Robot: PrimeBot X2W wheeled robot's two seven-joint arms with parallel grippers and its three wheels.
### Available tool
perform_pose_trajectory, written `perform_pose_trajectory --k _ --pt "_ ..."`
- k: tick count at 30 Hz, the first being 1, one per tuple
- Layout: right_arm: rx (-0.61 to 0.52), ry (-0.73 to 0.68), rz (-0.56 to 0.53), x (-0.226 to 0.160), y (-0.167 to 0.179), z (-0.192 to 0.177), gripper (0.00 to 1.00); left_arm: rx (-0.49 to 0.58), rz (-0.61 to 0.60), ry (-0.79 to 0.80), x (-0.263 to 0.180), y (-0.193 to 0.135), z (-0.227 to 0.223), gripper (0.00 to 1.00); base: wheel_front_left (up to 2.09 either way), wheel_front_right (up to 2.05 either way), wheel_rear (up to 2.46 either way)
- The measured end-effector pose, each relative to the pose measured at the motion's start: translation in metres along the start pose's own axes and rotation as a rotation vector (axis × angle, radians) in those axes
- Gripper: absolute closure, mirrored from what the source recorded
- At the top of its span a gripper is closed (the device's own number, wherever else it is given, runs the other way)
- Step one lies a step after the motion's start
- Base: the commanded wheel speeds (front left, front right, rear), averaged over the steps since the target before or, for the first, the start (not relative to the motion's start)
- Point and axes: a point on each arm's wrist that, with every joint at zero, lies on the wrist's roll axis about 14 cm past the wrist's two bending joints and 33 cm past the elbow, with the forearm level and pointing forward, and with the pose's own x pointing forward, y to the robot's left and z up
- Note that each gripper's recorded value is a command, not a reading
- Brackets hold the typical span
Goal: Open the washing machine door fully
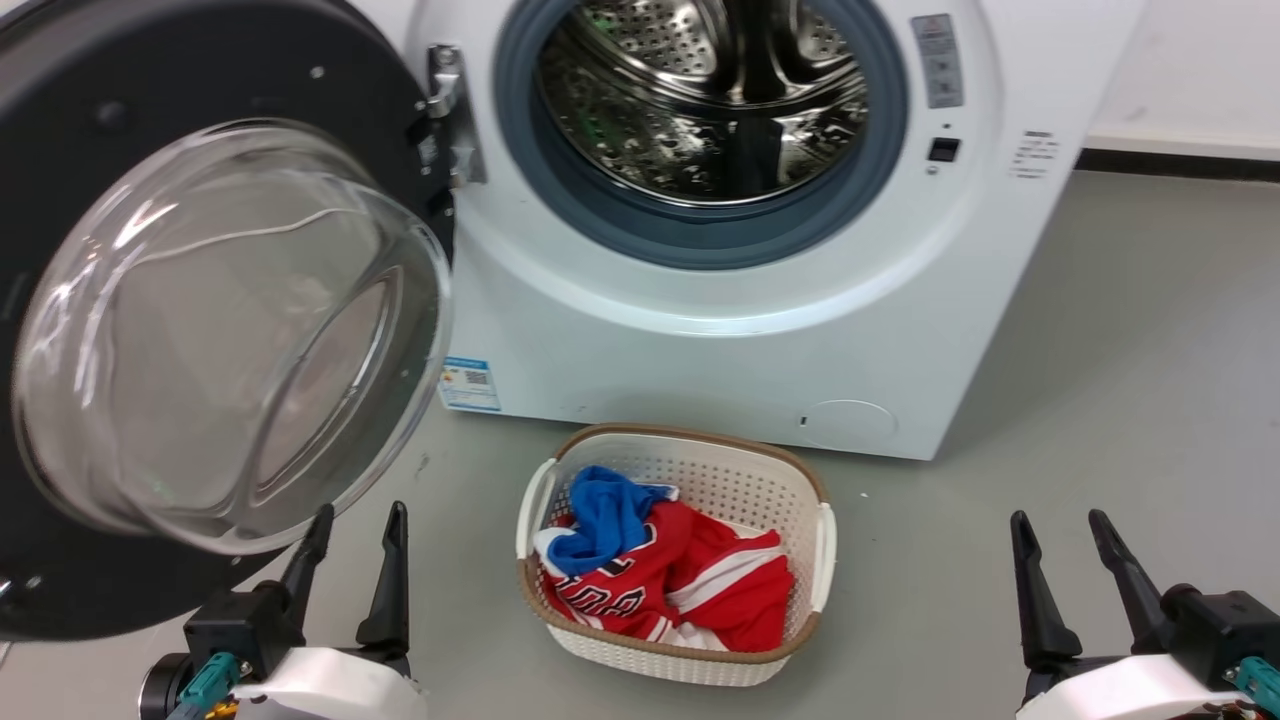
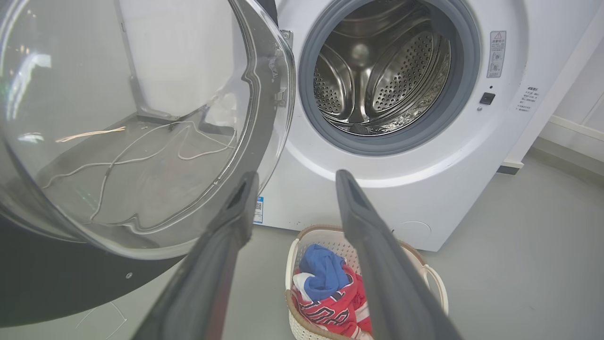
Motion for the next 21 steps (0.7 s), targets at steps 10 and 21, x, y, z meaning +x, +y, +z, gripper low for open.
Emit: perform_pose_trajectory --k 10,21 --pt "-0.018 -0.003 -0.087 -0.025 -0.023 0.002 0.00 0.019 -0.157 0.017 0.030 -0.048 -0.005 0.00 0.00 0.00 0.00" --pt "-0.034 -0.003 -0.137 -0.038 -0.036 0.004 0.00 0.008 -0.235 0.062 0.040 -0.079 -0.022 0.00 0.00 0.00 0.00"
